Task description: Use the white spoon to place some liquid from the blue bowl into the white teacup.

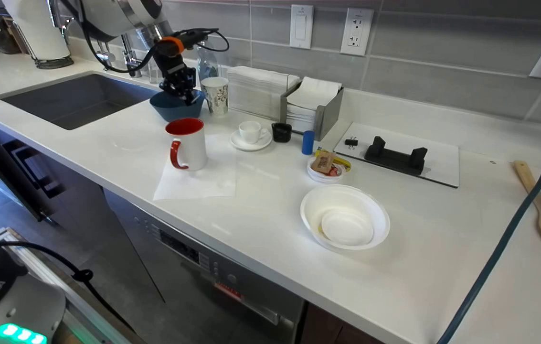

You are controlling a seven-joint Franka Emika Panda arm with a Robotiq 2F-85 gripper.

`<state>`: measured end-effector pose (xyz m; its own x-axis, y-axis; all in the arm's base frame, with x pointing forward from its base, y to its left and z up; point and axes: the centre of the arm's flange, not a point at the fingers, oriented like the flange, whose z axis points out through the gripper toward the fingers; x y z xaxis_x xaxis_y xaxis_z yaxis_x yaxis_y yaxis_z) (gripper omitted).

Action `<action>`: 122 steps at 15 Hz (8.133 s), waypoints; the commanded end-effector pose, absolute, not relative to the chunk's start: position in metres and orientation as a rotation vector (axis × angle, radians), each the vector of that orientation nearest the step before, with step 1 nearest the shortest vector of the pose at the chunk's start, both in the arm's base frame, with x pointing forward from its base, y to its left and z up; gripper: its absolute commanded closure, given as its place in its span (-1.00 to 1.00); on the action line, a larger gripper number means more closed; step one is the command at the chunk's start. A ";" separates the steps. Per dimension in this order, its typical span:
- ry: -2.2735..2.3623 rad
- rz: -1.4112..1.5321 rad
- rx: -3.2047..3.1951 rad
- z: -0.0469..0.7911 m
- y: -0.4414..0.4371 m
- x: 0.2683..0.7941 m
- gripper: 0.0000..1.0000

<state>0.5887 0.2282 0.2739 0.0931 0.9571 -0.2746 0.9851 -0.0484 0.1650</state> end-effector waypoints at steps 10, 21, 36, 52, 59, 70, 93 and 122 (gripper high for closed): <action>1.991 0.002 2.146 0.252 0.232 0.597 0.93; 2.096 0.143 2.224 0.247 0.223 0.601 0.93; 2.130 0.323 2.352 0.254 0.178 0.607 0.93; 2.203 0.395 2.324 0.265 0.175 0.611 0.93; 2.180 0.436 2.339 0.283 0.165 0.612 0.93; 2.187 0.487 2.447 0.319 0.146 0.608 0.93; 1.831 0.495 2.743 0.381 0.010 0.489 0.93; 1.066 0.522 2.961 0.334 -0.108 0.452 0.93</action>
<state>0.4484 -0.1051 0.3379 0.7128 0.6168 0.3337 0.6372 -0.7684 0.0591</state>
